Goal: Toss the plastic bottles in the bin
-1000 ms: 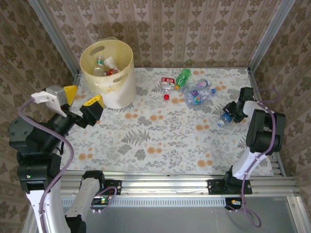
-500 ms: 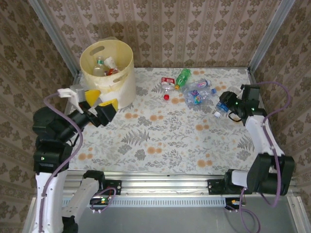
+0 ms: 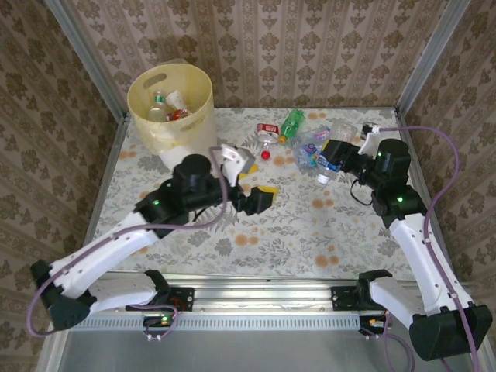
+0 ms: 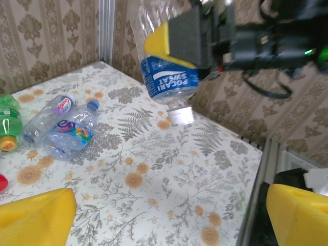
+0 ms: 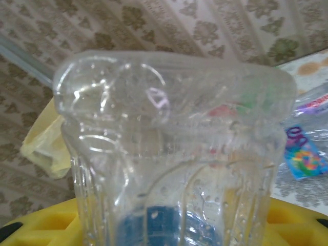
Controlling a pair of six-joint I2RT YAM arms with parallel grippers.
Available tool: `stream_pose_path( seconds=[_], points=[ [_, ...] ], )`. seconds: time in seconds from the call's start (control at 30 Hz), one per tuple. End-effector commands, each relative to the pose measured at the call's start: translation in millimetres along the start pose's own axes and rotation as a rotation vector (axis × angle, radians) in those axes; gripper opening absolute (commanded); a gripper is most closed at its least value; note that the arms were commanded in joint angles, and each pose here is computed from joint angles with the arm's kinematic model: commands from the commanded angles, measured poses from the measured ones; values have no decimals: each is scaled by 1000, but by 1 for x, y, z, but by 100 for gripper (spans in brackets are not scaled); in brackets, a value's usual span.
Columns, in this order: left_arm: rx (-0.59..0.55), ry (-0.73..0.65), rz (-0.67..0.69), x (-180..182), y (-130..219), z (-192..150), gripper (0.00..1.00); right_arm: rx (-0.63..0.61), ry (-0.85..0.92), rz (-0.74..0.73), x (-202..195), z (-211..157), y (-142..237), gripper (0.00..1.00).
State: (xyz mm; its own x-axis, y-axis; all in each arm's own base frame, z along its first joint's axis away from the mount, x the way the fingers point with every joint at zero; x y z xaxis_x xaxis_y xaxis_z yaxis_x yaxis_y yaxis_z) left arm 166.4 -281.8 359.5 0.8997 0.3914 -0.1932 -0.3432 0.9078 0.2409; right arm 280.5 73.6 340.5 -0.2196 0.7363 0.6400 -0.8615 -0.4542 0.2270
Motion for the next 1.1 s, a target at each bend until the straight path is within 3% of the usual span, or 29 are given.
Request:
stream_pose_path(
  seconds=[0.0,0.2,0.47,0.87,1.07],
  points=[
    [-148,6,-3,0,-14,24,92,-22,44,103,35,11,10,57],
    [-197,69,-69,1,-40,22,85,-4,41,174,60,6,13,57],
    [-175,130,-154,-2,-60,13,77,-5,51,270,85,4,12,56],
    [-153,176,-204,-4,-75,-2,67,1,84,294,99,5,5,55],
    [-139,185,-217,-6,-81,-6,56,-1,92,280,99,6,2,54]
  ],
)
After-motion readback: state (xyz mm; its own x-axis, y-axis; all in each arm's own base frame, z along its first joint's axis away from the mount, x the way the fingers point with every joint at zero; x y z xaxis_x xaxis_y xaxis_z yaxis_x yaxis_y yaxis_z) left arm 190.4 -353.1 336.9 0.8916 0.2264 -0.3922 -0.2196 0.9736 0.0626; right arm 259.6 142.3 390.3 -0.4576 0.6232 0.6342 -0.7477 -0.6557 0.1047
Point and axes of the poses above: each hand's point on the last joint's axis, 136 mm out from that joint toward the fingers, its own y axis back along the fingers, its own x axis along the line the jaws close on, z = x × y, the point moved 6 cm from there along y, back along the fingers, and after that the axes turned 3 degrees about -y, right-handed, at the moved point
